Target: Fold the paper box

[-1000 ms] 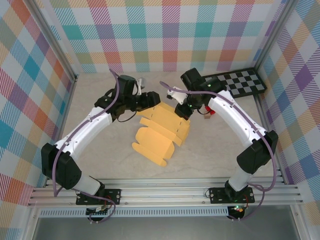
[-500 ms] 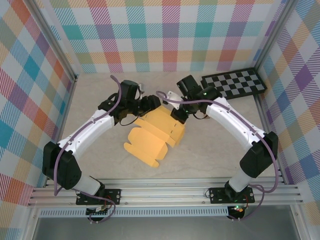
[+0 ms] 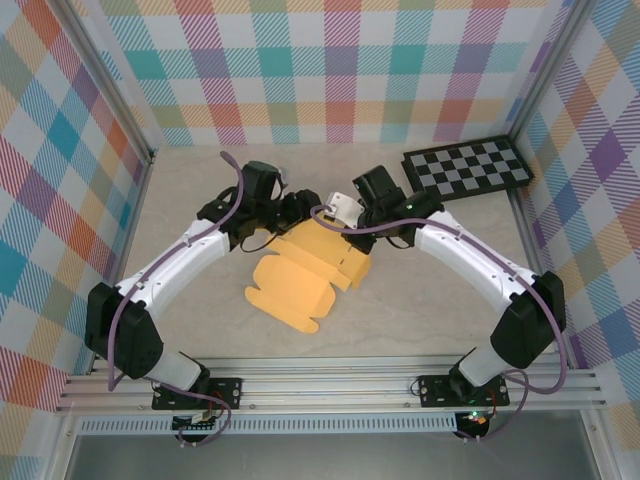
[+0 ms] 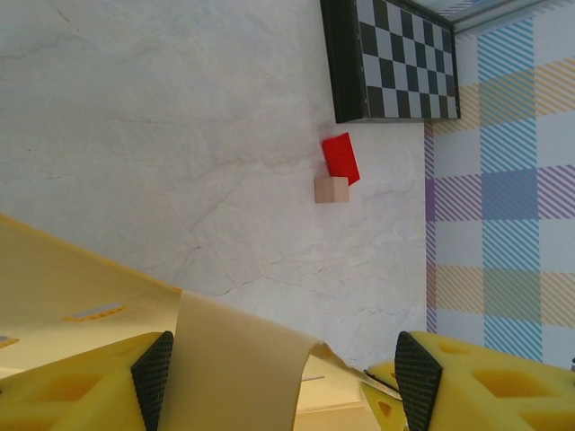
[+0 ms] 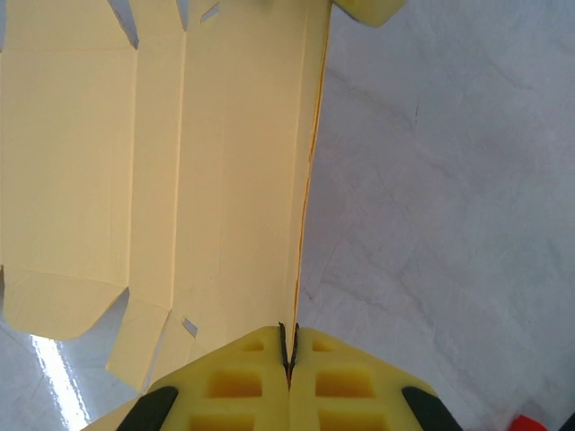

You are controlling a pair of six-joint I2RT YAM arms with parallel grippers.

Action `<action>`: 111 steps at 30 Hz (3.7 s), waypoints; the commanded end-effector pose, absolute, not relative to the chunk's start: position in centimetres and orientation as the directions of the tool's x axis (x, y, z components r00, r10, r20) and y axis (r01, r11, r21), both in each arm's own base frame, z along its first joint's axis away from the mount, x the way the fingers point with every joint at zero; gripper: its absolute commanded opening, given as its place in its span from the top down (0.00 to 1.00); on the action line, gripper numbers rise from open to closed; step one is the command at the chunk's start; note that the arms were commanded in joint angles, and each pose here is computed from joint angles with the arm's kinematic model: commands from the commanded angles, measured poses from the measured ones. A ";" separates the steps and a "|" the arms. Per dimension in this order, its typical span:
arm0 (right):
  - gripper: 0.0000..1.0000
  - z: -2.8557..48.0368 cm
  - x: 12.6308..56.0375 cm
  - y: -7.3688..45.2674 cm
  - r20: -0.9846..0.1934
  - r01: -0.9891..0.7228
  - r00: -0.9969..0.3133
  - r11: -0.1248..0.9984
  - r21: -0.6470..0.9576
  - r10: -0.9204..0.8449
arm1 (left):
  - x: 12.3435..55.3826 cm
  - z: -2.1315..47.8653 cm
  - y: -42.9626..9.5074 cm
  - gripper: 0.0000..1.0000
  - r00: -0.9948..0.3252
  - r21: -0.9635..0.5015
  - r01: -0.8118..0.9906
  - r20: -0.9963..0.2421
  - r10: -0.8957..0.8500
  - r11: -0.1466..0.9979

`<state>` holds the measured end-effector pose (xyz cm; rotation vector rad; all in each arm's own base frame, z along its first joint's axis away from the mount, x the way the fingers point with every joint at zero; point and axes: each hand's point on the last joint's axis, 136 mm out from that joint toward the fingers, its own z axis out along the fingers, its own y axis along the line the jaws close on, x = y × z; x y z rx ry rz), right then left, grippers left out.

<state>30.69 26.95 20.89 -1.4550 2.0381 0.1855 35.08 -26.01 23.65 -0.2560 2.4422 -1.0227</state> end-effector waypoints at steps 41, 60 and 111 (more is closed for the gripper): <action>1.00 15.2 33.3 25.0 -0.383 -0.879 -0.088 0.252 -0.404 -0.920 | 31.4 13.0 -19.1 0.48 -0.753 -0.484 0.256 -0.643 -0.141 0.837; 1.00 14.3 32.3 24.7 -0.390 -0.903 -0.108 0.254 -0.346 -0.915 | 34.5 5.3 -20.5 0.48 -0.783 -0.411 0.264 -0.620 -0.055 0.873; 1.00 14.9 34.2 24.2 -0.355 -0.753 0.122 0.147 -0.641 -0.927 | 30.3 15.5 -15.2 0.53 -0.718 -0.343 0.094 -0.673 -0.175 0.935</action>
